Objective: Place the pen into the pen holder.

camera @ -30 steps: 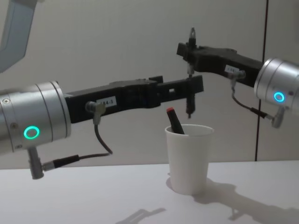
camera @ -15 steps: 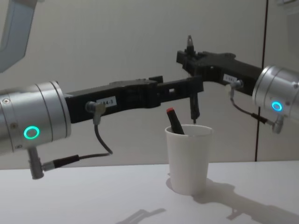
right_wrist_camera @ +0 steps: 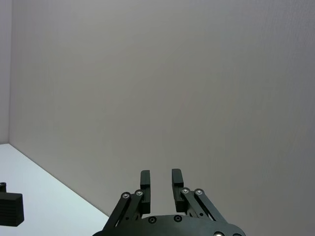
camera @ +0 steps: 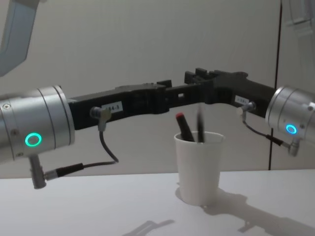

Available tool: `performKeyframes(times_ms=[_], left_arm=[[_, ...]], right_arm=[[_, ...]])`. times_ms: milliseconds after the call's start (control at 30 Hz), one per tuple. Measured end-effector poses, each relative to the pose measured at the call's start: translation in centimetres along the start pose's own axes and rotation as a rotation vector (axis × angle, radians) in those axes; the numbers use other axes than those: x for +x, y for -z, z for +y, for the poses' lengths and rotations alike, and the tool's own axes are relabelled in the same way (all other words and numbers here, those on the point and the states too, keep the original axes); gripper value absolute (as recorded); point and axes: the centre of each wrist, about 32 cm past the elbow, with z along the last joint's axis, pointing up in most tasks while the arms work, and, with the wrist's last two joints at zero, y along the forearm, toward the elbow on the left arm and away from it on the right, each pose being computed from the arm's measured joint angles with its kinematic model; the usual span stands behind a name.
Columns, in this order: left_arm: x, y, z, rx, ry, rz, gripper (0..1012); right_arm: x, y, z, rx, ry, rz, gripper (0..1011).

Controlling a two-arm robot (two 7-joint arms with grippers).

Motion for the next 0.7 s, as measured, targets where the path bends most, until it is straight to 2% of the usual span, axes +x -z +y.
performKeyframes(times_ms=[33, 133, 167, 200, 233, 567, 700], left_arm=[[0.0, 0.0, 0.0, 0.0, 0.0, 0.0, 1001], [0.0, 0.0, 0.0, 0.0, 0.0, 0.0, 1001], [0.0, 0.0, 0.0, 0.0, 0.0, 0.0, 1001], [0.0, 0.0, 0.0, 0.0, 0.0, 0.0, 1001], [0.0, 0.0, 0.0, 0.0, 0.0, 0.0, 1001], [0.0, 0.0, 0.0, 0.0, 0.0, 0.0, 1001], [0.0, 0.0, 0.0, 0.0, 0.0, 0.0, 1001]], right_arm=[[-0.02, 0.04, -0.02, -0.001, 0.0, 0.0, 227], [-0.08, 0.19, -0.08, -0.006, 0.001, -0.001, 353], [-0.09, 0.23, -0.09, -0.007, 0.001, -0.001, 363], [-0.1, 0.25, -0.1, -0.007, 0.001, -0.002, 431], [-0.12, 0.3, -0.12, -0.009, 0.002, -0.003, 431], [-0.19, 0.52, -0.21, -0.015, 0.003, -0.004, 746], [-0.2, 0.55, -0.23, -0.016, 0.004, -0.004, 836]])
